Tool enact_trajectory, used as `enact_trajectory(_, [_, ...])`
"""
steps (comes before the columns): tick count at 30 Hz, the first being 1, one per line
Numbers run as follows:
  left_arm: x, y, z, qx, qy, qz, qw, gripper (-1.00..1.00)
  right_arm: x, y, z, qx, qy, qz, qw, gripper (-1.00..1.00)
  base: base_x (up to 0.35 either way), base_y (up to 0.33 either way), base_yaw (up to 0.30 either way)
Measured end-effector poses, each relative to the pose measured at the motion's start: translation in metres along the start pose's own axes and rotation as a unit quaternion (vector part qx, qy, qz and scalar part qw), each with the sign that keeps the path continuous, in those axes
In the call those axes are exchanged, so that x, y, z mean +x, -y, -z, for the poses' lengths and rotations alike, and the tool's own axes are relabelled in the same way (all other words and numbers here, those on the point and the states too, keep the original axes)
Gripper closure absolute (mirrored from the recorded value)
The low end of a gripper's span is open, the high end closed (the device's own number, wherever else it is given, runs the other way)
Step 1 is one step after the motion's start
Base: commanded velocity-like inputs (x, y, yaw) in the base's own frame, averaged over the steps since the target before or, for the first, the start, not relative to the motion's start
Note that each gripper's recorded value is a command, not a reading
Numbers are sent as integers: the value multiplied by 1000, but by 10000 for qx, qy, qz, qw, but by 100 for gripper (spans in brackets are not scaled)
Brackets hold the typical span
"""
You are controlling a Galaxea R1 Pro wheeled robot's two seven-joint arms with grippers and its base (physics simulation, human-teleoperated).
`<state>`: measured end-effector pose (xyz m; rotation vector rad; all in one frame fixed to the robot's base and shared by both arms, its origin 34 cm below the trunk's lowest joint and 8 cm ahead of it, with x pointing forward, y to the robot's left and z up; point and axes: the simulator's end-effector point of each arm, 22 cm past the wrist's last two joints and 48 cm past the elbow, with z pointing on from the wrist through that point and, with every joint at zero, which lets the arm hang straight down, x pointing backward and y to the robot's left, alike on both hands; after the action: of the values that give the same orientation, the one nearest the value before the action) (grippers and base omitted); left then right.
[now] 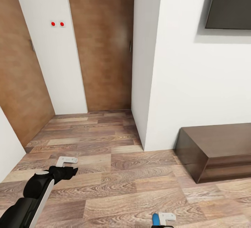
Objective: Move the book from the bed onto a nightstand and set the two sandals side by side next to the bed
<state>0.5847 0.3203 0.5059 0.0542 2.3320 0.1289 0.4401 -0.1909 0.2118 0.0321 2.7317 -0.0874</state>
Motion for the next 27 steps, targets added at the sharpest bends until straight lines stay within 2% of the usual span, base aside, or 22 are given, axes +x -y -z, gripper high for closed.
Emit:
enact_trajectory(12, [19, 3, -17, 19, -242, -19, 9997, -100, 21, 0, -11, 3, -245, 16, 9997, -100, 0, 0, 0])
enact_trajectory(27, [18, 3, -17, 24, -221, -21, 9998, -100, 20, -1, -11, 0, -226, 22, 9997, -100, 22, 0, 0])
